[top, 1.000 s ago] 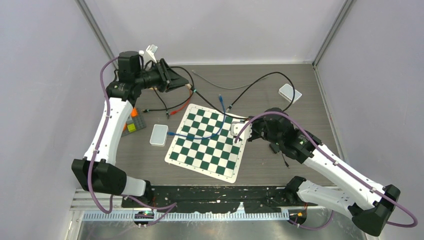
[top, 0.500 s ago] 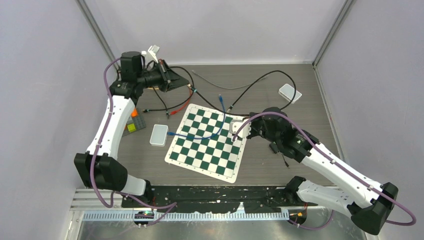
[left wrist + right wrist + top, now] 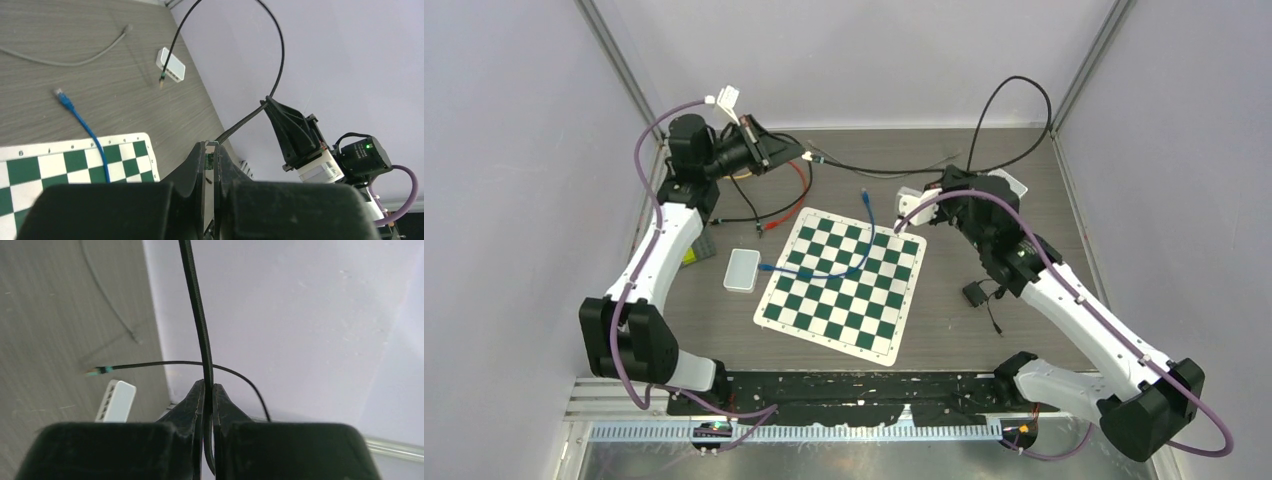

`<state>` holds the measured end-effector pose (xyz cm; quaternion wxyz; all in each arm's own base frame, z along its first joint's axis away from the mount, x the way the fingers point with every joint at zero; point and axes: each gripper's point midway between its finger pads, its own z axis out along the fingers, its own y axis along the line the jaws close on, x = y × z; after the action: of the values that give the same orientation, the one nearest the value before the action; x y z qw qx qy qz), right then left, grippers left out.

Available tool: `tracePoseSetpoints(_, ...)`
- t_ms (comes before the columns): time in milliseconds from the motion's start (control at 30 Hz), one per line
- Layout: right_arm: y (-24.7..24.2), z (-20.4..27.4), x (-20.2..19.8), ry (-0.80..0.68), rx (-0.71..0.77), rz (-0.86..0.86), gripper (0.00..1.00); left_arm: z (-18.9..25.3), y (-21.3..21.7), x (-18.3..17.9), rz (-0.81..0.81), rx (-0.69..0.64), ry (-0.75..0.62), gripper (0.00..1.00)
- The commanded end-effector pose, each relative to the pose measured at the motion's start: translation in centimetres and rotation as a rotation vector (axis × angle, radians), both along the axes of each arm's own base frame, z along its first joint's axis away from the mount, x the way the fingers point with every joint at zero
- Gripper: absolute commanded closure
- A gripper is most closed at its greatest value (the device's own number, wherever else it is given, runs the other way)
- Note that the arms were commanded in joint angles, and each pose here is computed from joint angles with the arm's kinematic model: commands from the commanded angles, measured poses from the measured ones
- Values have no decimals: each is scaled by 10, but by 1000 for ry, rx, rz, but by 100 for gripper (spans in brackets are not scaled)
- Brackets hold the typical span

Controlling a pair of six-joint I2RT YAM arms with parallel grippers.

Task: Insert the plug into the switch port
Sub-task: Pick up the connector from the center of the board.

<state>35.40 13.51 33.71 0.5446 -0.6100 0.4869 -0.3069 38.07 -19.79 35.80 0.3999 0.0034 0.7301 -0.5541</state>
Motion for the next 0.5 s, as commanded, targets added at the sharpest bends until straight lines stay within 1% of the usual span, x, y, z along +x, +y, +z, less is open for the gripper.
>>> tracePoseSetpoints(0,-4,-48,-15,76,64,-31,80,-25,3,-3,18,28,-67,100)
tracePoseSetpoints(33,0,-57,-22,113,87,-22,74,-37,4,-5,28,44,-54,100)
tracePoseSetpoints(67,4,-72,-34,201,137,-5,62,-51,6,-7,38,63,-36,100)
tracePoseSetpoints(100,7,-77,-41,248,160,12,51,-66,8,-10,45,83,-18,100)
tracePoseSetpoints(133,17,-79,-55,336,226,59,46,-74,10,-11,53,96,-11,100)
tracePoseSetpoints(167,23,-74,-62,368,265,87,39,-81,11,-13,58,102,0,100)
tracePoseSetpoints(200,33,-69,-74,433,338,129,37,-86,11,-15,59,103,5,100)
tracePoseSetpoints(233,38,-65,-78,460,383,147,35,-89,11,-16,60,100,7,100)
tracePoseSetpoints(267,50,-55,-86,499,473,191,34,-93,11,-17,62,95,13,100)
tracePoseSetpoints(300,58,-50,-89,518,522,215,34,-96,12,-18,64,91,16,100)
tracePoseSetpoints(333,72,-40,-92,553,637,252,34,-100,12,-19,68,90,23,100)
tracePoseSetpoints(367,82,-36,-95,584,696,288,35,-103,12,-19,71,88,26,100)
tracePoseSetpoints(433,109,-28,-89,683,905,309,37,-108,12,-21,65,84,39,100)
tracePoseSetpoints(467,118,-29,-88,722,936,324,39,-111,11,-22,59,80,52,100)
